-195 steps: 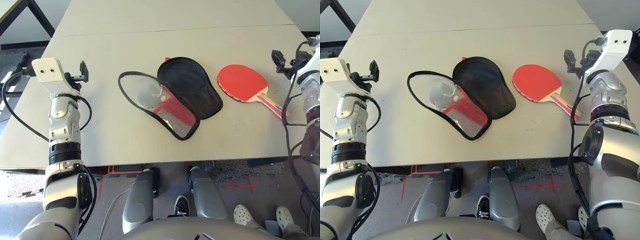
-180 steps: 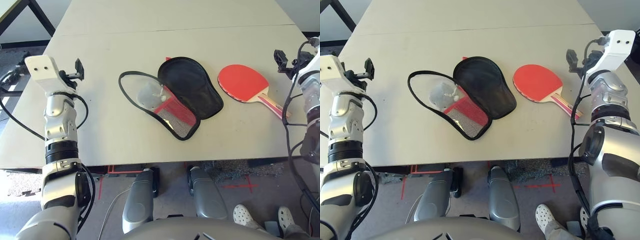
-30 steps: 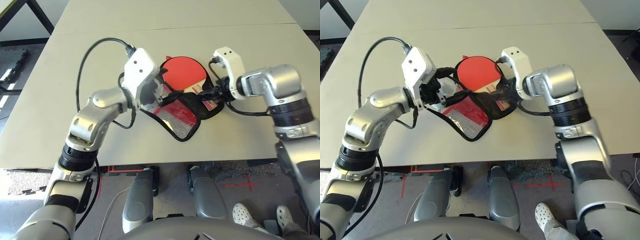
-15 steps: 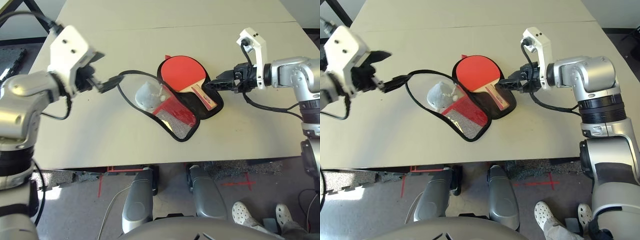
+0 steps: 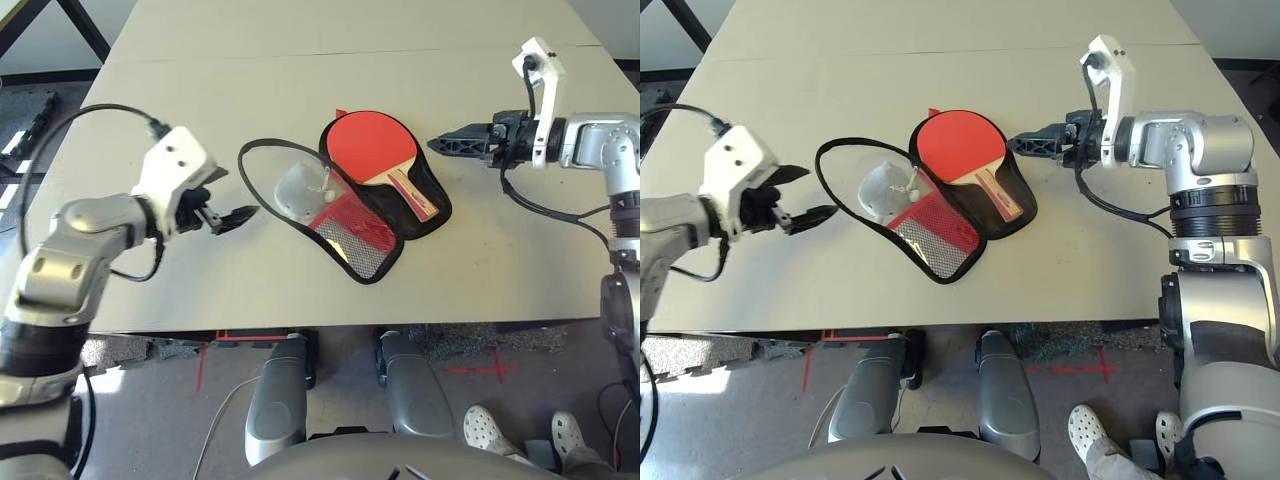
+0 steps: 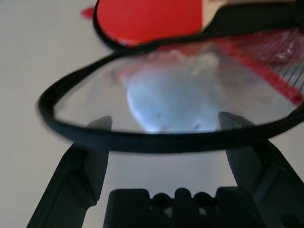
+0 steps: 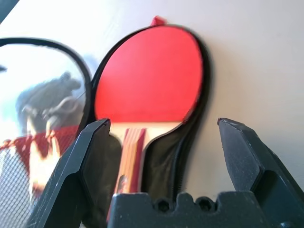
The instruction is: Store the ping-pong paddle in its case and zip it.
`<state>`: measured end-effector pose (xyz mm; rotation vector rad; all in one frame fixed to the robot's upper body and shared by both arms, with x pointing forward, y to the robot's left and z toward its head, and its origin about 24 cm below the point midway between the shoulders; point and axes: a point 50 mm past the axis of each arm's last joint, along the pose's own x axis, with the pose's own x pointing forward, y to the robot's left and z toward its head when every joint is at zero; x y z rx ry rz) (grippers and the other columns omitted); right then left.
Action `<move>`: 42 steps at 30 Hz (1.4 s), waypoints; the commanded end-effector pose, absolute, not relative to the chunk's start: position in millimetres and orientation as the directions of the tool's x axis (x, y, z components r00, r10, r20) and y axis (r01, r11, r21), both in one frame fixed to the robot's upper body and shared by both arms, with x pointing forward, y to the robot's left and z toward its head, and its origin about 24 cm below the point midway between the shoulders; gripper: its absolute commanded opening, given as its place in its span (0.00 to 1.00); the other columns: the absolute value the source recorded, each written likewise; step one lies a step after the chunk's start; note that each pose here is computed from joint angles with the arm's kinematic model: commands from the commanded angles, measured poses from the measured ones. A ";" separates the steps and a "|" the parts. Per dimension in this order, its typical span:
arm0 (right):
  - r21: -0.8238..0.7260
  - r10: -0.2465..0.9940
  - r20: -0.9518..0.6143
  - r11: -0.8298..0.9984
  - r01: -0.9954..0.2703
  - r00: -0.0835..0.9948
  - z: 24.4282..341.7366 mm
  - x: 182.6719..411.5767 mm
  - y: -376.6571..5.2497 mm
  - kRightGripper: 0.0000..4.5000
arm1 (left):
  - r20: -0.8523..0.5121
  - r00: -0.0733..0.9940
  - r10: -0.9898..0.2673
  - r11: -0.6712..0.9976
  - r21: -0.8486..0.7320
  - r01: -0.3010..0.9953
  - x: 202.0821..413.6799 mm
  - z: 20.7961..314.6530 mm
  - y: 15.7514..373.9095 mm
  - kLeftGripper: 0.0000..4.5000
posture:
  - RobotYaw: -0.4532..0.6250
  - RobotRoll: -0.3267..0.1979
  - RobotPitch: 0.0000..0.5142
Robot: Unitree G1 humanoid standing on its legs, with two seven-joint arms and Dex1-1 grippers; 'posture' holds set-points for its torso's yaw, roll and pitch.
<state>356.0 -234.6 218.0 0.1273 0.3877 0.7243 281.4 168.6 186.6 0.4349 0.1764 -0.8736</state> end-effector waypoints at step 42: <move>0.577 0.790 -0.394 0.611 -0.543 0.470 150.1 341.6 -237.4 1.00 | -0.328 0.519 -0.789 0.399 0.368 0.840 277.7 205.6 132.2 1.00 | 0.48 0.62 0.45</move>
